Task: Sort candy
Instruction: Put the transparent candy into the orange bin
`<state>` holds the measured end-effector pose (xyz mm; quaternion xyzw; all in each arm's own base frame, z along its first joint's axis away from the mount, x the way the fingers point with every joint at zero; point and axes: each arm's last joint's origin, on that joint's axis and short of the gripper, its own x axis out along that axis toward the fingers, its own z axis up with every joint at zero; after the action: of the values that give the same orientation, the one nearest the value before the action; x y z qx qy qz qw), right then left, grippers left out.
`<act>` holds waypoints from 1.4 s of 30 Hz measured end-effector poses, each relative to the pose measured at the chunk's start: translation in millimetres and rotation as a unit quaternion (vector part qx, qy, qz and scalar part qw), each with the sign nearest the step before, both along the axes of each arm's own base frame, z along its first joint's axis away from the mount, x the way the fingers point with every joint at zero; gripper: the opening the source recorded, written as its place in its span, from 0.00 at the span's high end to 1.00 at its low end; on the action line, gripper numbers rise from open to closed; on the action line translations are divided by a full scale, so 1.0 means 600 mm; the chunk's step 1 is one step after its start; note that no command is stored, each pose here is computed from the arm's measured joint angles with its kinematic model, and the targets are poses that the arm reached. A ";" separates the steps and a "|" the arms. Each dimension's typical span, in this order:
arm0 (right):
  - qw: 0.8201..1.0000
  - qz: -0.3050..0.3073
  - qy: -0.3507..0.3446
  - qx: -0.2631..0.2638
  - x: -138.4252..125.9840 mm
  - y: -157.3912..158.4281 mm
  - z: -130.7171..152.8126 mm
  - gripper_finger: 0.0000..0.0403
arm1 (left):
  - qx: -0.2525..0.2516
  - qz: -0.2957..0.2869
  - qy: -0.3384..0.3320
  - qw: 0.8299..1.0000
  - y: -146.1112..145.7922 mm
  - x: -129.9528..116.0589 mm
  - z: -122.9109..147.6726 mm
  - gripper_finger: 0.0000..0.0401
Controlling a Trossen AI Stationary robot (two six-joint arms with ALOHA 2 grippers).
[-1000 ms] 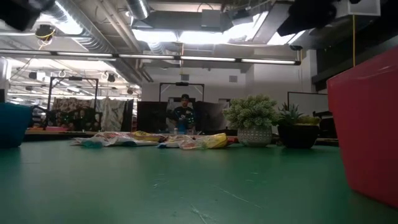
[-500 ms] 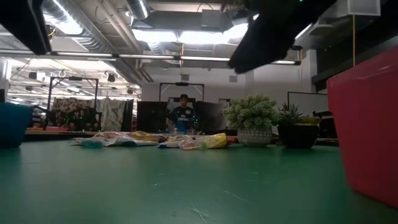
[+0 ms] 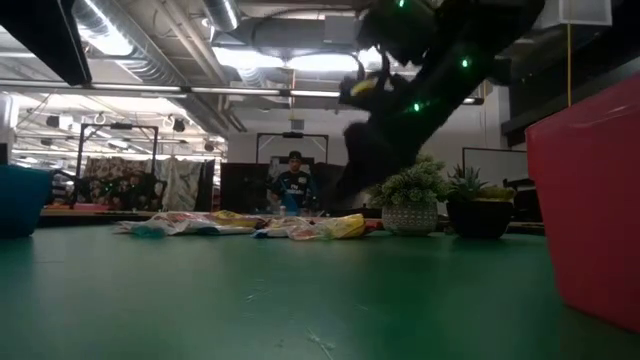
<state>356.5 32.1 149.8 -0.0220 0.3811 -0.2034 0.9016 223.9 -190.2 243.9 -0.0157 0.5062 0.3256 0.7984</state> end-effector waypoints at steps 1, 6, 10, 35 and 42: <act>1.000 0.001 0.000 -0.001 0.003 0.000 -0.005 0.37 | 0.000 0.000 0.000 1.000 0.000 0.000 0.000 0.52; 1.000 0.016 0.021 0.017 0.007 0.001 -0.030 0.37 | 0.000 0.000 -0.004 1.000 0.000 0.001 0.000 0.52; 1.000 0.016 0.014 0.017 0.013 0.002 -0.041 0.37 | -0.002 -0.001 -0.006 1.000 -0.001 0.002 0.000 0.52; 1.000 0.011 0.001 0.024 0.029 -0.028 -0.067 0.37 | -0.006 0.000 -0.011 1.000 -0.002 0.003 0.000 0.52; 1.000 0.012 -0.005 0.026 0.031 -0.027 -0.070 0.49 | -0.008 0.000 -0.013 1.000 -0.003 0.004 -0.001 0.52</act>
<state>375.2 15.7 107.9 -0.0024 0.3815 -0.1824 0.9062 226.2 -192.0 243.5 -0.0266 0.4982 0.3207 0.8051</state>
